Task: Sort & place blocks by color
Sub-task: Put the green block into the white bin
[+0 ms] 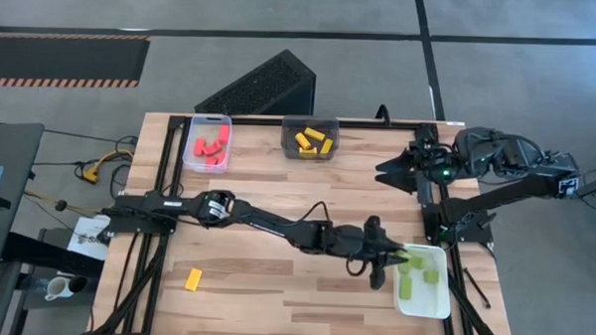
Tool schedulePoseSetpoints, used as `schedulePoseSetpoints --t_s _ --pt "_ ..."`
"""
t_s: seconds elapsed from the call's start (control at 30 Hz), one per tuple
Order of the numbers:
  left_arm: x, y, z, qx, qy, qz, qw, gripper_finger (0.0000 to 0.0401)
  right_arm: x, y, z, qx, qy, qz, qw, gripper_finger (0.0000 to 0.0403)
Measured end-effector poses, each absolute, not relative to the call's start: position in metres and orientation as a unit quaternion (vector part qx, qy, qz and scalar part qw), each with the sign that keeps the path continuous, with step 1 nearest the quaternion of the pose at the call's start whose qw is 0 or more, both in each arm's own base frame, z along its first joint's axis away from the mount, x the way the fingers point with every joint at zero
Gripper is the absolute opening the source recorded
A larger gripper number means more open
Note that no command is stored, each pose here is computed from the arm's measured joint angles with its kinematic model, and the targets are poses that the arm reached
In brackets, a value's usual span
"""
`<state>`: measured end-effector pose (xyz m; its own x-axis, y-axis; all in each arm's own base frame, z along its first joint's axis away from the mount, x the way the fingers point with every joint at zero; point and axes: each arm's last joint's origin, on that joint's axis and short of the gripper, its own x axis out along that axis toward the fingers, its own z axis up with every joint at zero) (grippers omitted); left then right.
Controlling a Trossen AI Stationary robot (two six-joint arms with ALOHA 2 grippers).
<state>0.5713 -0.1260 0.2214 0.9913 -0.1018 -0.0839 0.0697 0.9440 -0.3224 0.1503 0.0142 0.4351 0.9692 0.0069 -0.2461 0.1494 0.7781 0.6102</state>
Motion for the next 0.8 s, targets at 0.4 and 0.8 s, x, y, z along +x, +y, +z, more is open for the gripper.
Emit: schedulePoseSetpoints --t_s 0.4,0.8 --pt "0.599 -0.12 0.152 -0.238 -0.043 -0.066 0.968 0.0038 0.167 0.016 0.431 0.329 0.126 -0.044 0.935 0.0249" --pt "0.602 -0.119 0.09 -0.28 0.007 -0.041 0.959 0.004 0.18 0.018 0.428 0.329 0.133 -0.045 0.934 0.0249"
